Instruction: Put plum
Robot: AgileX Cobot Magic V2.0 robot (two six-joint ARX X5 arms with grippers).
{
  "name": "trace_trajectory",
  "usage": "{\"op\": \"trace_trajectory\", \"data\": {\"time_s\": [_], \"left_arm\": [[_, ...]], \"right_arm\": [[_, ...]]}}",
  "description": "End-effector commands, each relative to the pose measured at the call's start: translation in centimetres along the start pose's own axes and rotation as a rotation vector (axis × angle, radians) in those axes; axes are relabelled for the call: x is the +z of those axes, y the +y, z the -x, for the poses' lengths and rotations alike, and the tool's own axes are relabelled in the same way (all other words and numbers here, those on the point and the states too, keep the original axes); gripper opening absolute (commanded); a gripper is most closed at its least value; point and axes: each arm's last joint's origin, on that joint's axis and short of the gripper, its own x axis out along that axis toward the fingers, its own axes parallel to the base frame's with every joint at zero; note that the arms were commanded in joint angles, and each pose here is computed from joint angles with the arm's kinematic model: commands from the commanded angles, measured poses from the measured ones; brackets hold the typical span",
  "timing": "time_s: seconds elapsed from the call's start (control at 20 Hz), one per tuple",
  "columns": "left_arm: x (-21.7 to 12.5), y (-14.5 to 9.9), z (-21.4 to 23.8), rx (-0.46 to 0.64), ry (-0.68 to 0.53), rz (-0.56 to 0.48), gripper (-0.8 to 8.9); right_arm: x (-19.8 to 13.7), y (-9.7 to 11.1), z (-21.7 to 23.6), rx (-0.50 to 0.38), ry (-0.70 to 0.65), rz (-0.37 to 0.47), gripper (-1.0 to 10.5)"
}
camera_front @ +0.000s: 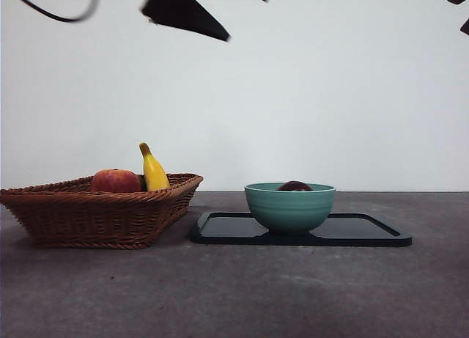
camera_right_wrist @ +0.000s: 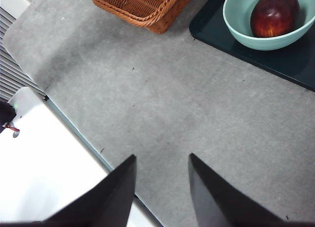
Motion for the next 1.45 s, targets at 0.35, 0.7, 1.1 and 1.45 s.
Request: {"op": "trace_trajectory", "data": {"time_s": [0.35, 0.7, 1.1, 1.45], "left_arm": [[1.0, 3.0, -10.3, 0.018, 0.092, 0.006, 4.04], [-2.4, 3.8, -15.9, 0.059, 0.211, -0.056, 4.04], [-4.6, 3.2, -19.0, 0.087, 0.285, -0.152, 4.04], [-5.2, 3.3, -19.7, 0.120, 0.305, -0.190, 4.03]], "right_arm": [[0.3, 0.1, 0.1, 0.007, -0.010, 0.018, 1.7], [0.3, 0.1, 0.1, 0.007, -0.009, 0.018, 1.7], [0.1, 0.1, 0.1, 0.006, 0.004, 0.010, 1.7], [0.1, 0.1, 0.1, 0.006, 0.010, 0.008, 1.7]]}}
